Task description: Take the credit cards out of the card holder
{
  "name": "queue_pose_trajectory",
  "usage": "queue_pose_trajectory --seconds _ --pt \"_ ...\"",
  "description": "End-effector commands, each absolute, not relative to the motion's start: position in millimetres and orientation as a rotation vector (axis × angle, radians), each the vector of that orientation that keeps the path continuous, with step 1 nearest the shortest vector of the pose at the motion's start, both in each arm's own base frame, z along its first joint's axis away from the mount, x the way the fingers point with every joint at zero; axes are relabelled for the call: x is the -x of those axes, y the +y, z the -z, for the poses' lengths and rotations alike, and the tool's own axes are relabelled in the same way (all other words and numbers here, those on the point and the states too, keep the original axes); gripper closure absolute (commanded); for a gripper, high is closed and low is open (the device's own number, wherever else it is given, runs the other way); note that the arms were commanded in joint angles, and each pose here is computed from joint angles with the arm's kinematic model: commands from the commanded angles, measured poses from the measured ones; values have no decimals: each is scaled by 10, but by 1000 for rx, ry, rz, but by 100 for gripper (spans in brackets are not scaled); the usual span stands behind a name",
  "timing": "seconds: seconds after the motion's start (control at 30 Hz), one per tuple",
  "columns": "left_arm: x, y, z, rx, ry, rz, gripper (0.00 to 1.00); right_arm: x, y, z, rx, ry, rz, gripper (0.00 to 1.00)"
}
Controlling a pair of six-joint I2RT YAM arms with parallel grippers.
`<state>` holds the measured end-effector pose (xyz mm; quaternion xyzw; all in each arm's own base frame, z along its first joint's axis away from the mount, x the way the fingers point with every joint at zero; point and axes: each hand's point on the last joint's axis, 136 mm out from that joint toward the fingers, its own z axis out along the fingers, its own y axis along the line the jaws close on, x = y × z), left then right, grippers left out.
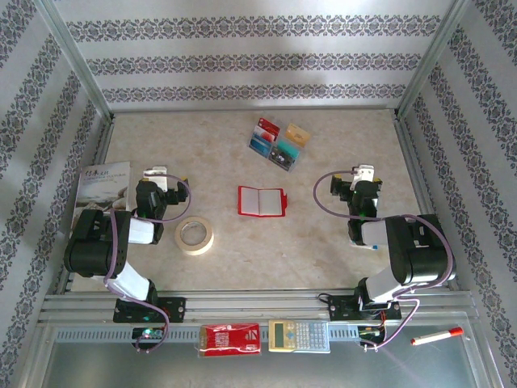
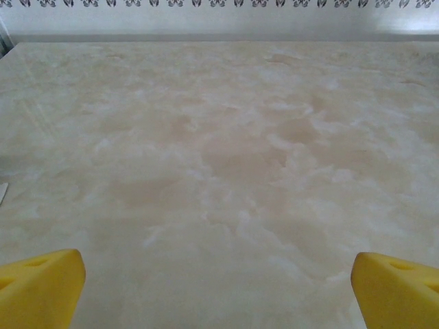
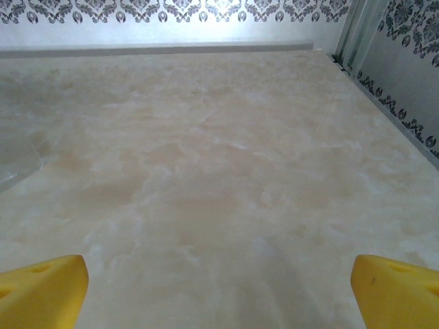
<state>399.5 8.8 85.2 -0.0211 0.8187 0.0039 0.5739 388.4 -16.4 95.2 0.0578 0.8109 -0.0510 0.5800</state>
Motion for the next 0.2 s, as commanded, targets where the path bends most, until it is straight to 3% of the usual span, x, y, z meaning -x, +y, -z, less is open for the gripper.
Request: queue_pose_trajectory --seconds 0.0,0.17 --pt "-4023 81 -860 19 1926 -11 0 -3946 -165 -1078 -141 1853 102 2" --pt "-4017 80 -862 19 1924 -11 0 -3946 -165 -1078 -143 1852 102 2"
